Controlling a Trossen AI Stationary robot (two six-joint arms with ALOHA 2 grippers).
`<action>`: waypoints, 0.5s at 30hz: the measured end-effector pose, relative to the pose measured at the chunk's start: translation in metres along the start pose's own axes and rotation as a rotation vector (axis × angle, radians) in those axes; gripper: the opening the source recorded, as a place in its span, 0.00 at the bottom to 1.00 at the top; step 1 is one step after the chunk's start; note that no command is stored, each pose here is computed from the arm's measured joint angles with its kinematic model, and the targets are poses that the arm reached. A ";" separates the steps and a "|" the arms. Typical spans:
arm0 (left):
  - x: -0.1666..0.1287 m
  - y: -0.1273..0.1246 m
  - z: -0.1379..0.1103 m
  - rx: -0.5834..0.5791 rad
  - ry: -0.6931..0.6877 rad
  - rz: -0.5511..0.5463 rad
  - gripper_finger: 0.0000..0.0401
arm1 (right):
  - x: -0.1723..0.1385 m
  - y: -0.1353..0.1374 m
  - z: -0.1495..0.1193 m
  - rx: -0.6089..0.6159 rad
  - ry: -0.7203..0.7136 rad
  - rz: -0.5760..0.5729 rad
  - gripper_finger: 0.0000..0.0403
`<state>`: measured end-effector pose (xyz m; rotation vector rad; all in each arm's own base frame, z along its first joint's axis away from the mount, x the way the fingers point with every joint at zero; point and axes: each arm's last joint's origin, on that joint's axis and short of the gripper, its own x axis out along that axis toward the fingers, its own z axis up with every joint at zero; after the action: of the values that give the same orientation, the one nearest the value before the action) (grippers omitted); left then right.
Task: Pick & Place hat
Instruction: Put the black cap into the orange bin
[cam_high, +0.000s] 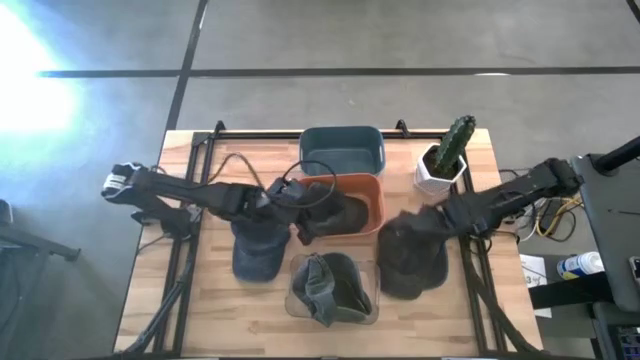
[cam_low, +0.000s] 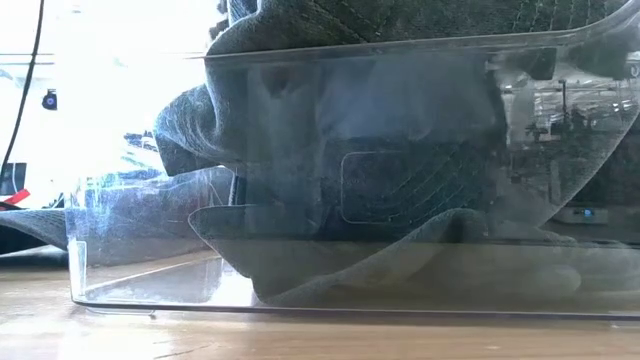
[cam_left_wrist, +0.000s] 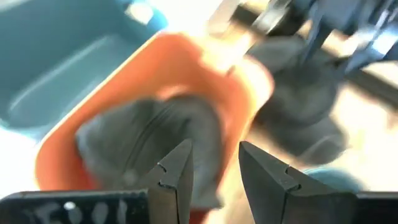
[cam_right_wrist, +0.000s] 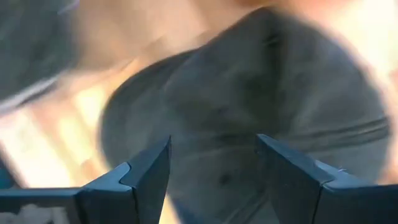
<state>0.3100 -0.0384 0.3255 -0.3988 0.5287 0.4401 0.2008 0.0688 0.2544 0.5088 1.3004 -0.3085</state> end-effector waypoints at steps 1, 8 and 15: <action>-0.004 -0.002 0.003 -0.001 -0.030 -0.026 0.30 | -0.002 0.005 -0.006 -0.020 0.001 0.017 0.56; -0.010 -0.008 0.008 -0.007 -0.092 -0.078 0.30 | 0.002 0.032 -0.051 0.161 0.047 0.085 0.56; -0.001 -0.006 -0.001 0.019 -0.060 -0.060 0.30 | 0.027 0.061 -0.091 0.369 -0.009 0.258 0.56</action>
<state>0.3122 -0.0445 0.3264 -0.3808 0.4608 0.3882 0.1617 0.1698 0.2236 0.9774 1.1561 -0.3357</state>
